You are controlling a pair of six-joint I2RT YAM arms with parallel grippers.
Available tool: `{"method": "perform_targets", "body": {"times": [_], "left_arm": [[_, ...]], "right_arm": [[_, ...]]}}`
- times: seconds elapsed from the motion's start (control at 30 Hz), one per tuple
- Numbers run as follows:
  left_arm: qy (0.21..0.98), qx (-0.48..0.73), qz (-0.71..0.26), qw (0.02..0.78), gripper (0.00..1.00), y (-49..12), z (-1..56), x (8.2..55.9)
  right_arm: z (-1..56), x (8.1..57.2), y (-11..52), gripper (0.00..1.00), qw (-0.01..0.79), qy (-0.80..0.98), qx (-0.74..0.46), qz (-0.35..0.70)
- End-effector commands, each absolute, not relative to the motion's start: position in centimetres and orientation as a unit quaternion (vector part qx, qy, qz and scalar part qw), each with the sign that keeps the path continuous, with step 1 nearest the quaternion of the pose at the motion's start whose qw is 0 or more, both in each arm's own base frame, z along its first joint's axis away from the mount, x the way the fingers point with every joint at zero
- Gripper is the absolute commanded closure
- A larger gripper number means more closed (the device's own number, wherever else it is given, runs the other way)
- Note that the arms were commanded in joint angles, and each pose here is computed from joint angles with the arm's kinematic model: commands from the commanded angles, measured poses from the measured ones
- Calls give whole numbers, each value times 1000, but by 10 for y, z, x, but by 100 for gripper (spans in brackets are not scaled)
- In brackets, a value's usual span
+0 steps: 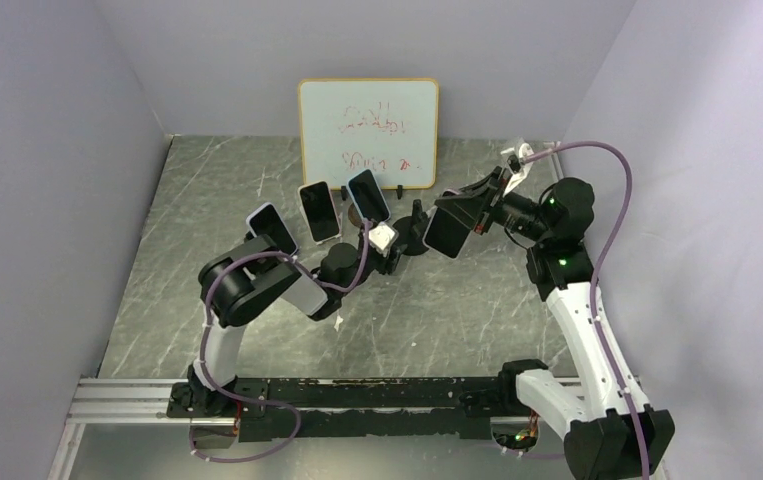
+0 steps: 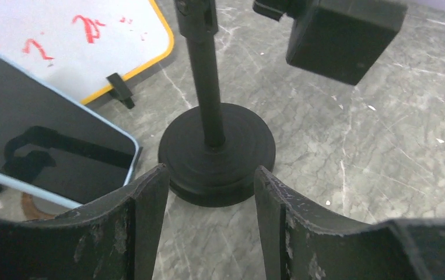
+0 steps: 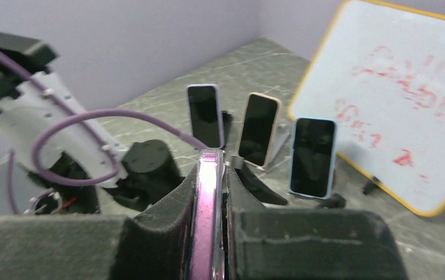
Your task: Place the phone on the phone stand
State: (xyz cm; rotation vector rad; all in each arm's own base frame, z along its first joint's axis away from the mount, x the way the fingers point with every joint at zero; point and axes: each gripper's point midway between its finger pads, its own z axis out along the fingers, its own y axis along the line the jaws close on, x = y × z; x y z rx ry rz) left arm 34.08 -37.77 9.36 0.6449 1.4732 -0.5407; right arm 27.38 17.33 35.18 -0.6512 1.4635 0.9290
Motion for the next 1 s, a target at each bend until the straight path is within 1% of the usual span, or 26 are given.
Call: {"method": "perform_targets", "body": {"times": [0.0,0.07,0.23,0.47,0.7,0.87,0.9,0.97], "left_arm": [[581,307,-306,689,40,-401,124,342],[574,319,-339,673,40,-406,122,343],[560,325,-382,659,39,-412,122,354],[562,363,-398,627,39,-442,107,367],[571,362,-409,613,39,-454,101,380],[570,371,-422,599,41,-463,99,385],[569,376,-424,596,43,-465,99,386],[568,388,-428,586,50,-468,96,386]], "right_arm": [[362,248,187,100,579,583,-346,453],[360,250,187,100,579,585,-346,450],[358,251,188,100,574,583,-352,455],[352,255,189,100,571,585,-353,455],[349,258,188,100,572,588,-352,451],[346,260,187,100,574,590,-350,446],[346,260,187,100,574,590,-350,446],[344,260,187,100,574,591,-350,446]]}}
